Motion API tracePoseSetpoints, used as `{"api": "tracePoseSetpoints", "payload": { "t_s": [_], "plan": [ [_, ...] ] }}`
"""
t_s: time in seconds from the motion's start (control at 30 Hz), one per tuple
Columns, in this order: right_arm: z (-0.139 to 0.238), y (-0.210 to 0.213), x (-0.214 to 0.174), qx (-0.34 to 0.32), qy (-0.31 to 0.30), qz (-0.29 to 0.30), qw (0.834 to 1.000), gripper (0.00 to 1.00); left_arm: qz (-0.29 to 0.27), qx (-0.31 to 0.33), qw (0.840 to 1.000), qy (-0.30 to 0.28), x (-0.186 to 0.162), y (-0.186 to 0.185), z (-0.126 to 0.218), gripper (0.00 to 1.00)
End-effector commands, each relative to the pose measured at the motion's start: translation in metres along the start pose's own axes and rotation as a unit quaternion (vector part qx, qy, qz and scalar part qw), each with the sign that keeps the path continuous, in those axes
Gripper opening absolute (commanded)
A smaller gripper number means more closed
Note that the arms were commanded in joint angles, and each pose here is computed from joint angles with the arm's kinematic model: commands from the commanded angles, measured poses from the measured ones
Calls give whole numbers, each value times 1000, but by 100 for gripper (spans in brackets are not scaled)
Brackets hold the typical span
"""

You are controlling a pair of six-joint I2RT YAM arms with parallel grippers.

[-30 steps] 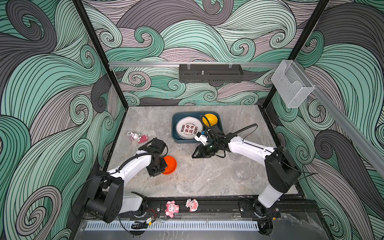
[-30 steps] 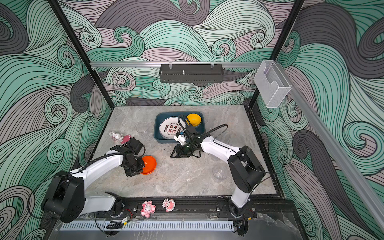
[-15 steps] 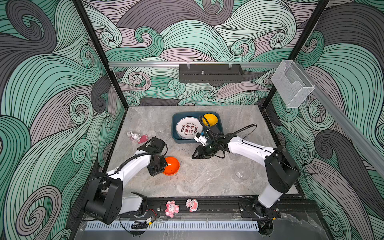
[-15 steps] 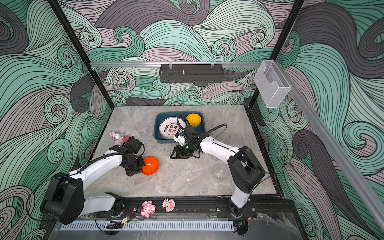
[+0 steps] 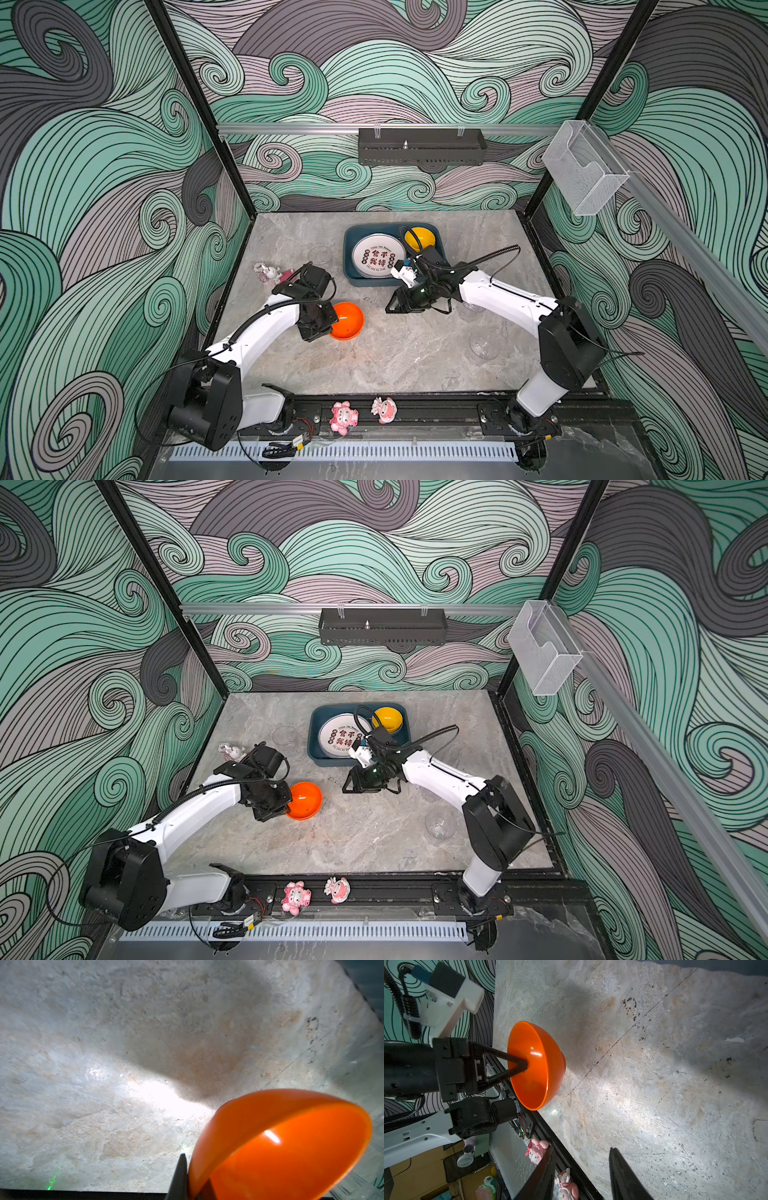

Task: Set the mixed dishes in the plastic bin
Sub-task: 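Lift the orange bowl with the left gripper toward the right gripper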

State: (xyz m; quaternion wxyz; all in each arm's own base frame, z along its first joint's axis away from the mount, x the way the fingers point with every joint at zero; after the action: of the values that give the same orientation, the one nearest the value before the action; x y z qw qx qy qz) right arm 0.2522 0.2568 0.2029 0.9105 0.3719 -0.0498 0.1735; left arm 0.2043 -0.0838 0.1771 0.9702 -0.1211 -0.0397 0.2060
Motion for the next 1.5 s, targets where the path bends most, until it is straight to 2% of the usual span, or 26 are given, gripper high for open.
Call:
{"api": "tracePoseSetpoints", "payload": {
  "t_s": [0.0,0.33,0.83,1.47],
  "plan": [
    [18,14,4,-14,-24,21,999,44,-16,-33,999,-4,2,-10,19,0],
    [37,27,15,-44,-52,18,998,46,-46,-84,995,-14,9,-34,41,0],
    [52,50,32,-6,-86,18,996,46,-82,-115,990,-22,12,-65,57,0],
    [32,46,42,-6,-67,4,998,39,-98,-123,987,-16,11,-80,56,0]
  ]
}}
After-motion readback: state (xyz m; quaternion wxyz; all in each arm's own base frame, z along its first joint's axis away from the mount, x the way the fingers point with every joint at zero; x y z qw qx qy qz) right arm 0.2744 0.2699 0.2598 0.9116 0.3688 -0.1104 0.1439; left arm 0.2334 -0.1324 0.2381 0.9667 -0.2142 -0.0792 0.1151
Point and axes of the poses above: each gripper's point midway between its finger pads, its own z axis back along the fingers, its own y axis along the line the jaws close on, x = y × z, the point moved 10 cm from there along z, back along the fingers, and after that the axes turned 3 degrees about -z, right-handed, at the moved point
